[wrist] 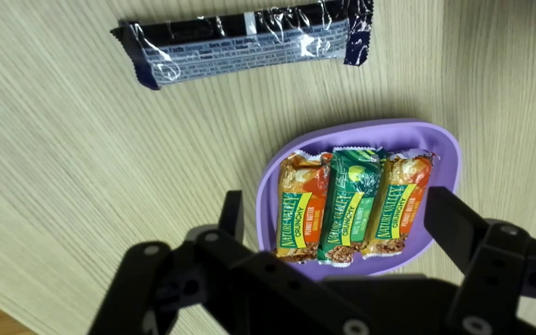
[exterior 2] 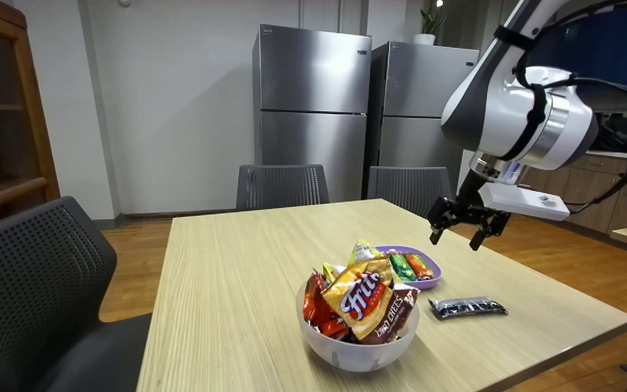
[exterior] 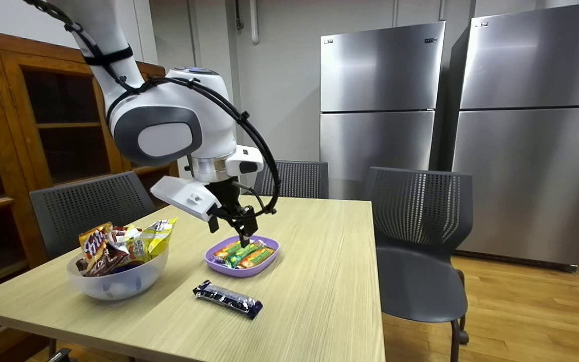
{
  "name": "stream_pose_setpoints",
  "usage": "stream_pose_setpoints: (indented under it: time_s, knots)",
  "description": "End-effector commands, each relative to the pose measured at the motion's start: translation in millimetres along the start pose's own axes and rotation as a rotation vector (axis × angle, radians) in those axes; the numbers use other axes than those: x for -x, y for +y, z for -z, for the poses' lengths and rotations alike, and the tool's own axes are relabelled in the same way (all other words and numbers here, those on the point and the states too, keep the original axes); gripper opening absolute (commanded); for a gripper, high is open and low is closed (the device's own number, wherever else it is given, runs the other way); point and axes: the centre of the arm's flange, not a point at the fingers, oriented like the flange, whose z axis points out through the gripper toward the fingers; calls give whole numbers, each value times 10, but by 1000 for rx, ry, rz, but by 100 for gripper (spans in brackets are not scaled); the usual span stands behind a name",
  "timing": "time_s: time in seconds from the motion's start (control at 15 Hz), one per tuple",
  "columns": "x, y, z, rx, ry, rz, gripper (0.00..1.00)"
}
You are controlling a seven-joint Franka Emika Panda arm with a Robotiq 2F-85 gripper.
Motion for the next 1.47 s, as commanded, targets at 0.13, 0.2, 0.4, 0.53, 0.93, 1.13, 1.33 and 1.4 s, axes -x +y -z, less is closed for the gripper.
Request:
stream_pose_setpoints:
  time_s: [0.13, 0.2, 0.4, 0.53, 0.93, 1.13, 1.33, 1.4]
  knots:
    - [141, 10, -108, 24, -45, -138, 100]
    - [173, 37, -157, 29, -61, -179, 100]
    - [271, 109, -321, 49, -107, -305, 100]
    - [323, 151, -430, 64, -131, -382, 100]
    - [360, 239, -646, 66, -209, -601, 100]
    - [312, 253, -720, 63, -237, -700, 100]
    - [260, 301, -799, 76, -236, -784, 100]
    - [246, 316, -824, 82, -232, -809, 100]
